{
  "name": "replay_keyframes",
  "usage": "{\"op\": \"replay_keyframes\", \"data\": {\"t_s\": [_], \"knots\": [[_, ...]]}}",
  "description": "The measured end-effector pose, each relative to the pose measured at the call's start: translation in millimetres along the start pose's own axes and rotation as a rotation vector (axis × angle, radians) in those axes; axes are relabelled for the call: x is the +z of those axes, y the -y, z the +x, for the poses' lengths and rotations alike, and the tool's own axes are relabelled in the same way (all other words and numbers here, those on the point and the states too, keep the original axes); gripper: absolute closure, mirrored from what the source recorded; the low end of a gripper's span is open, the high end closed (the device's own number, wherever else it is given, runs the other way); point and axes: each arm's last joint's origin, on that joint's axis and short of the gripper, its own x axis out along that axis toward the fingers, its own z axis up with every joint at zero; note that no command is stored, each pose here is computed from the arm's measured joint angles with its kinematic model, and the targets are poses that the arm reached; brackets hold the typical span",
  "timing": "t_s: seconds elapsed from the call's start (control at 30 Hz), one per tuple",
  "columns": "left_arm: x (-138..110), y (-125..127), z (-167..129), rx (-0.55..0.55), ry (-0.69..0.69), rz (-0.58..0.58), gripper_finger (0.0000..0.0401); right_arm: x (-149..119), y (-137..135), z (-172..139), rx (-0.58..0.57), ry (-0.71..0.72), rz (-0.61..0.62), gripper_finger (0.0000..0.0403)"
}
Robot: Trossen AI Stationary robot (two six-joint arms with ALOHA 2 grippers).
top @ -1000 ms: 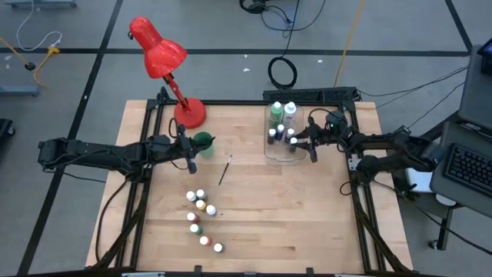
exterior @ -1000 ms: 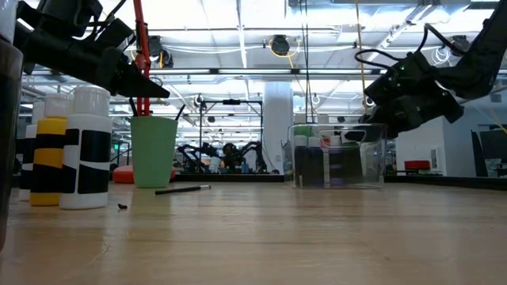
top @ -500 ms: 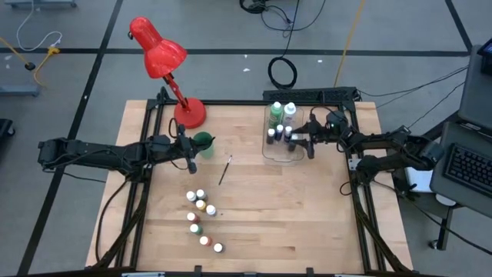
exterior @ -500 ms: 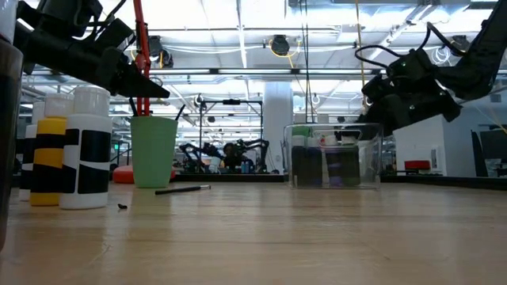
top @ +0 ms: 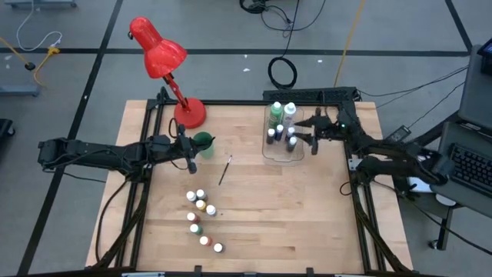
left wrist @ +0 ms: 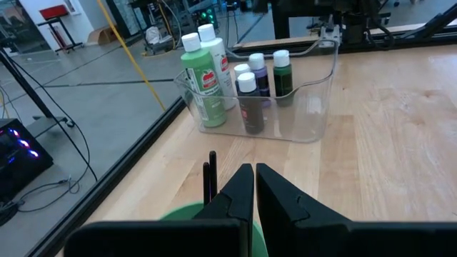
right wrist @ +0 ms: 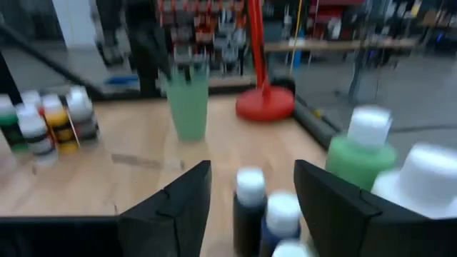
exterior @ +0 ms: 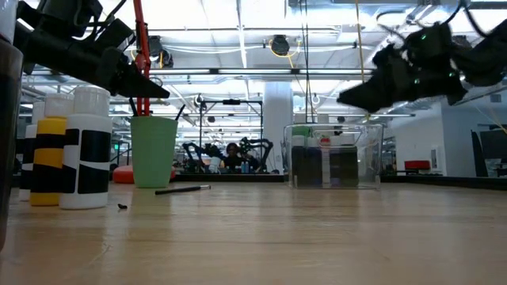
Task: Pick & Place Paint Supplies
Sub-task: Put the small white paint bottle into the transparent bin
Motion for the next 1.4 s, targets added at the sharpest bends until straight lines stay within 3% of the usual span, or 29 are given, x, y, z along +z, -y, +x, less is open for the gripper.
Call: {"op": "replay_keyframes", "data": {"t_s": [0.13, 0.27, 0.37, 0.53, 0.63, 0.77, 1.0, 1.1, 1.27, 1.4], "knots": [[-0.3, 0.0, 0.0, -0.001, -0.004, 0.000, 0.0380, 22.5, -6.6, -14.7, 0.042, 0.114, 0.032, 0.0228], [-0.6, 0.1, 0.0, -0.002, -0.007, -0.002, 0.0380, 38.3, -14.4, -35.2, 0.133, 0.197, -0.035, 0.0266], [-0.5, 0.4, 0.0, -0.010, -0.005, -0.007, 0.0380, 29.7, -15.8, -42.7, 0.119, 0.174, 0.009, 0.0313], [0.6, 0.4, 0.0, -0.017, 0.008, -0.017, 0.0380, 5.3, -23.2, -49.2, 0.222, 0.105, 0.074, 0.0393], [1.1, 0.4, 0.0, -0.016, 0.012, -0.020, 0.0380, -6.8, -35.0, -47.2, 0.252, 0.105, 0.145, 0.0391], [4.4, -0.2, -0.1, -0.011, 0.047, -0.015, 0.0380, -10.0, -56.4, -40.4, 0.338, 0.128, 0.124, 0.0395], [2.0, 0.2, 0.0, -0.016, 0.022, -0.054, 0.0380, -22.7, -76.0, -36.0, 0.238, 0.021, 0.052, 0.0401], [1.8, 0.2, -0.1, -0.016, 0.020, -0.065, 0.0380, -24.0, -79.0, -38.2, 0.180, 0.010, -0.010, 0.0402], [2.9, 0.1, -0.1, -0.016, 0.030, -0.124, 0.0380, -14.2, -87.0, -41.5, 0.225, 0.116, -0.128, 0.0402], [2.3, 0.2, 0.0, -0.017, 0.024, -0.171, 0.0380, -16.0, -89.1, -41.0, 0.221, 0.108, -0.210, 0.0399]]}}
